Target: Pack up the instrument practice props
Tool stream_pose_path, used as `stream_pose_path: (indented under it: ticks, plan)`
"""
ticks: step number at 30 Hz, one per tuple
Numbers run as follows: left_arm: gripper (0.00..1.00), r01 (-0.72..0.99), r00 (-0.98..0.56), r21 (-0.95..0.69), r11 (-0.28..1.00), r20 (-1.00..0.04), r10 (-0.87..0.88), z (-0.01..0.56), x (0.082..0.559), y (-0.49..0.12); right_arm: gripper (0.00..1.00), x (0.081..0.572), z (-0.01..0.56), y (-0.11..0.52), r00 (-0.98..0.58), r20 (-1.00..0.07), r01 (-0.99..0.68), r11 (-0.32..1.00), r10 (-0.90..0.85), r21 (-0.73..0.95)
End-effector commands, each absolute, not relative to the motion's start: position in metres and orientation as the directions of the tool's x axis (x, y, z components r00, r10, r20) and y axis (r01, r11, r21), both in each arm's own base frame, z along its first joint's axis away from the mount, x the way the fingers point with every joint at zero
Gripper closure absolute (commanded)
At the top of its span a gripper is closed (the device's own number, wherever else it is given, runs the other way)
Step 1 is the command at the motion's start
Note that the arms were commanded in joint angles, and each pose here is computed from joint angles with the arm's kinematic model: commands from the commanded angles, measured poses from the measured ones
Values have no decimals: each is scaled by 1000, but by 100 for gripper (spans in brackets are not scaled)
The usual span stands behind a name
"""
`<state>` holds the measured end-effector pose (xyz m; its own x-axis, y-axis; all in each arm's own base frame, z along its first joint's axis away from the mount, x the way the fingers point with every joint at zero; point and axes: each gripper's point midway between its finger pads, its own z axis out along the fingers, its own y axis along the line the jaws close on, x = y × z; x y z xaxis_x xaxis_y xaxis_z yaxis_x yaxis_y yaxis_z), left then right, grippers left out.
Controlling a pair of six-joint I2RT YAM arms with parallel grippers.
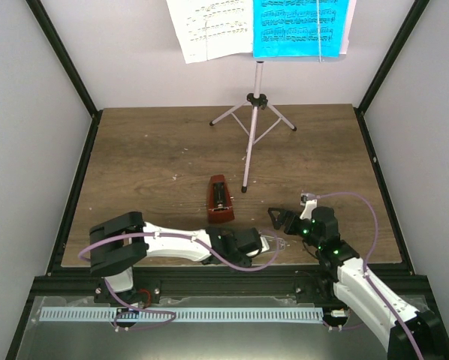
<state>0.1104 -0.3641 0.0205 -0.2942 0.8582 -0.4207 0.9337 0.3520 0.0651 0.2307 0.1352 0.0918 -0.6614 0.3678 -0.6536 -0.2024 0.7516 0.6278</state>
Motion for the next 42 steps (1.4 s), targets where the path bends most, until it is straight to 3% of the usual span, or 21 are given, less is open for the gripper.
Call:
stream_pose_path:
  ticks: [1, 6, 15, 19, 23, 29, 34, 37, 42]
  plan:
    - [87, 935, -270, 98, 342, -428, 862, 21, 112, -369, 0, 237, 101, 129, -640, -675, -186, 779, 367, 599]
    - [100, 937, -245, 109, 333, -475, 845, 26, 111, -377, 0, 237, 102, 126, -640, -676, -175, 788, 364, 590]
    - [100, 868, -271, 158, 471, -646, 714, 79, 132, -372, 0, 240, 168, 106, -530, -768, -174, 840, 359, 513]
    - [100, 840, -347, 42, 541, -725, 595, 111, 141, -369, 0, 234, 198, 97, -462, -766, -155, 810, 447, 566]
    - [100, 815, -447, -163, 556, -787, 424, 146, 151, -370, 0, 222, 223, 106, -427, -760, -250, 744, 489, 619]
    - [100, 817, -522, -412, 404, -825, 215, 210, 147, -376, 0, 184, 288, 122, -285, -824, -543, 626, 489, 559]
    - [100, 782, -611, -587, 208, -788, 75, 244, 139, -368, 0, 145, 334, 132, -158, -861, -734, 526, 484, 430]
    - [100, 775, -631, -627, 72, -775, 37, 268, 128, -367, 0, 136, 336, 147, -186, -878, -797, 455, 442, 398]
    - [100, 770, -637, -637, -35, -770, 10, 291, 119, -368, 0, 135, 324, 176, -309, -884, -854, 306, 352, 420]
